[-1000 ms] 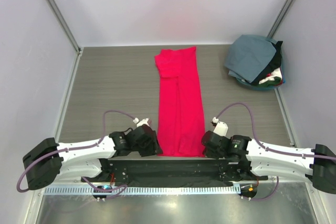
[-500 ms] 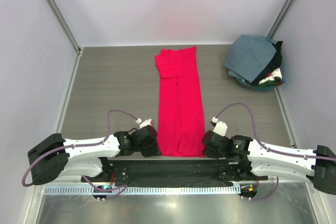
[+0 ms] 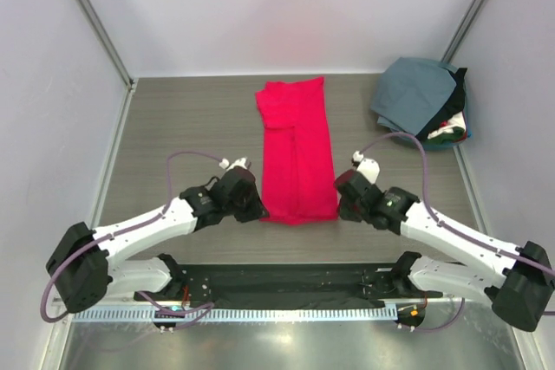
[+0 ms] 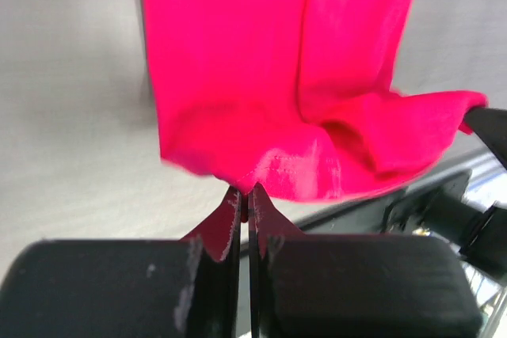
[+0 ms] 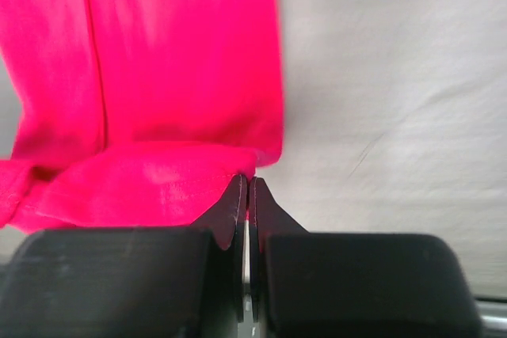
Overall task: Fold and stack the t-shirts
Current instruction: Fold the tshirt
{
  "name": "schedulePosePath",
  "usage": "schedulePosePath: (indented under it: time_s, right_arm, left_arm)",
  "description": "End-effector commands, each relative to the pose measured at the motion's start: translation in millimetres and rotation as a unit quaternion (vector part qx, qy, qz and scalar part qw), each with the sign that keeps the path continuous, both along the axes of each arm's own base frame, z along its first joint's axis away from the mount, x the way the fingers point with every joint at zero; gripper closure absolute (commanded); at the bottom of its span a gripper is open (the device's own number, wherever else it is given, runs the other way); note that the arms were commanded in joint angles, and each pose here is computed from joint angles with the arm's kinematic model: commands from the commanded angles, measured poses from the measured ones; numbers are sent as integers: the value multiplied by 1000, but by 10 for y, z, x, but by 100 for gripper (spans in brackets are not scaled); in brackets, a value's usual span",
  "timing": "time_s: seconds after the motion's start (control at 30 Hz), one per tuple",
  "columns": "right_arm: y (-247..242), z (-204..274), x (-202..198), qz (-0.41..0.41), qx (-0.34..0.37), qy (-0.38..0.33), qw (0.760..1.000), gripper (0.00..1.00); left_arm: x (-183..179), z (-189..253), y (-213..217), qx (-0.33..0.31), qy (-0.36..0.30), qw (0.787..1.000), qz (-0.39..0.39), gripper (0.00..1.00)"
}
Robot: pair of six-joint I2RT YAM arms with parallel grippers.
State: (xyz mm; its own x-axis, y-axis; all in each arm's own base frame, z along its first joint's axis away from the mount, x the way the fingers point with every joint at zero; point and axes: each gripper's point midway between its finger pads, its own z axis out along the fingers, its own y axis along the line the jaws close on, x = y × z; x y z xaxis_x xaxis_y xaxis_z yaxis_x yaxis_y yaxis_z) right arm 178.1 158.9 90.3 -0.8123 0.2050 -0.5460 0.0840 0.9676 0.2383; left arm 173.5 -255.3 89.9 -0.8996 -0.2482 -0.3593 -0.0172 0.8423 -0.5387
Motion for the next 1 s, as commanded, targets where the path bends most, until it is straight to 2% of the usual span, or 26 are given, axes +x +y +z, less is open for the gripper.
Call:
schedulePosePath:
  time_s: [0.0,0.07,0.2,0.37,0.5,0.67,0.97]
  right_arm:
    - [-119,318,418,16,-48,-50,998,99]
    - [-189,289,612,13,-72,-39,997,99]
    - [-213,477,1103,-4,-72,-52,996,99]
    - [-263,499,1679,-13,-64,-41,997,99]
    - [-215,435,2143,-13,-60,-31,998,99]
    - [-109,462,2552,-8,-35,-34,999,99]
    - [18,273,2985,0,-16,-23,1000,99]
  left_arm:
    - [324,158,20,19,-31,999,-20,100]
    - [493,261,-2,20,-43,998,-29,100]
    - [1091,358,101,22,-55,998,3,100]
    - [1609,158,72,27,-40,999,16,100]
    - [2030,233,30,32,-72,996,41,100]
    - [2317,97,-50,35,-63,996,50,100]
    - [2644,138,14,31,-64,994,81,100]
